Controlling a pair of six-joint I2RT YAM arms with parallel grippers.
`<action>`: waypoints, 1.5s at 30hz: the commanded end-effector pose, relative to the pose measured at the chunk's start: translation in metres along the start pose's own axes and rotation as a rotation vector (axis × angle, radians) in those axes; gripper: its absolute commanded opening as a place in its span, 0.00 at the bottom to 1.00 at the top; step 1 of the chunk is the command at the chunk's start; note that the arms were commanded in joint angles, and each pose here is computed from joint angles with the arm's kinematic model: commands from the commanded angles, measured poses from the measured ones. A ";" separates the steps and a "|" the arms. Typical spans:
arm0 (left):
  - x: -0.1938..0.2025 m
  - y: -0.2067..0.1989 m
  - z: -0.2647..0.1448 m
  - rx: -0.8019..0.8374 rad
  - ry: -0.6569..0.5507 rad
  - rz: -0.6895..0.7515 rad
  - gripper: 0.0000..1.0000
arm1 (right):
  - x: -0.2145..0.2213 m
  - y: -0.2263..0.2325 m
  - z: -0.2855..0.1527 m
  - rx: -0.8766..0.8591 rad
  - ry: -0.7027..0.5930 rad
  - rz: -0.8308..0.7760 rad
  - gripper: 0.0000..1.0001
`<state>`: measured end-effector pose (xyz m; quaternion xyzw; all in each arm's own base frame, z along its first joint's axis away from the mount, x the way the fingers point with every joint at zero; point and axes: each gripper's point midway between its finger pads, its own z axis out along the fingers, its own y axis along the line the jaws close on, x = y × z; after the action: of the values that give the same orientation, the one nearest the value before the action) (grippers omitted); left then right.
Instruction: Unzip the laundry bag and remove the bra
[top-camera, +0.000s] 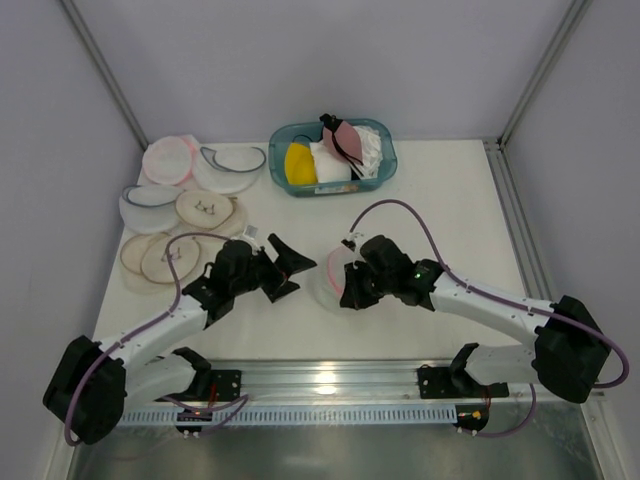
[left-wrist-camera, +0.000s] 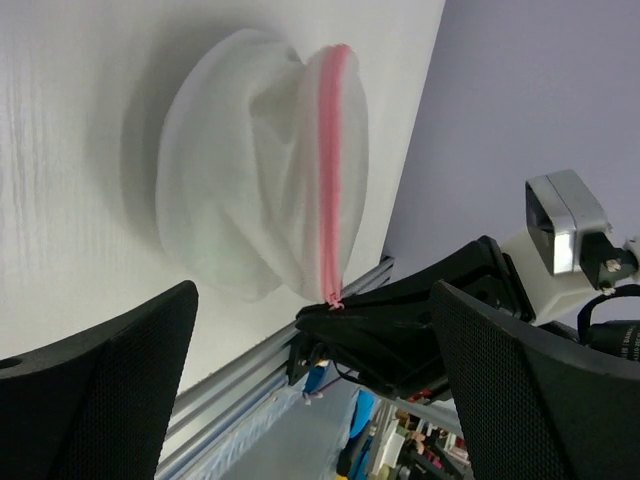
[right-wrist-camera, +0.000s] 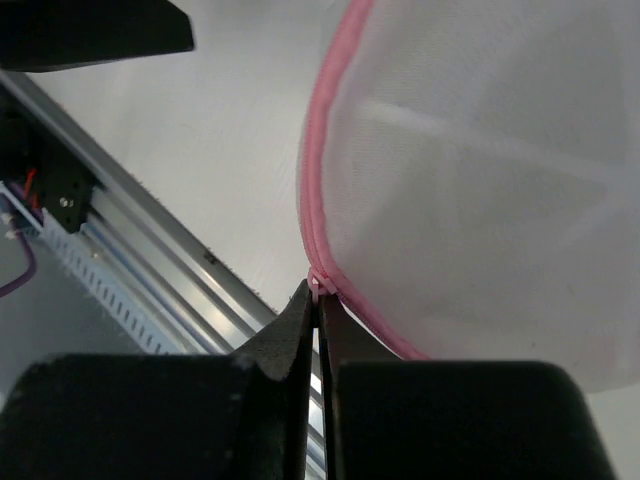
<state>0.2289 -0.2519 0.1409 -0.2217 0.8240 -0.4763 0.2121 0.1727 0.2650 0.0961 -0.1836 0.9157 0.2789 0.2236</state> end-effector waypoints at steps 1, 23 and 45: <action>0.005 0.008 -0.002 -0.005 0.005 -0.067 0.99 | -0.010 0.047 -0.002 -0.261 -0.024 -0.040 0.04; 0.029 -0.030 0.054 0.074 0.132 -0.016 0.78 | 0.001 0.051 0.012 -0.308 0.028 -0.048 0.04; -0.005 0.024 0.058 -0.048 0.028 -0.060 0.00 | 0.036 0.019 0.003 -0.158 0.125 -0.037 0.04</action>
<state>0.2482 -0.2941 0.1033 -0.2274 0.8338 -0.4766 0.1611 0.1499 0.2905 0.0961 -0.2280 0.8865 0.3608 0.1788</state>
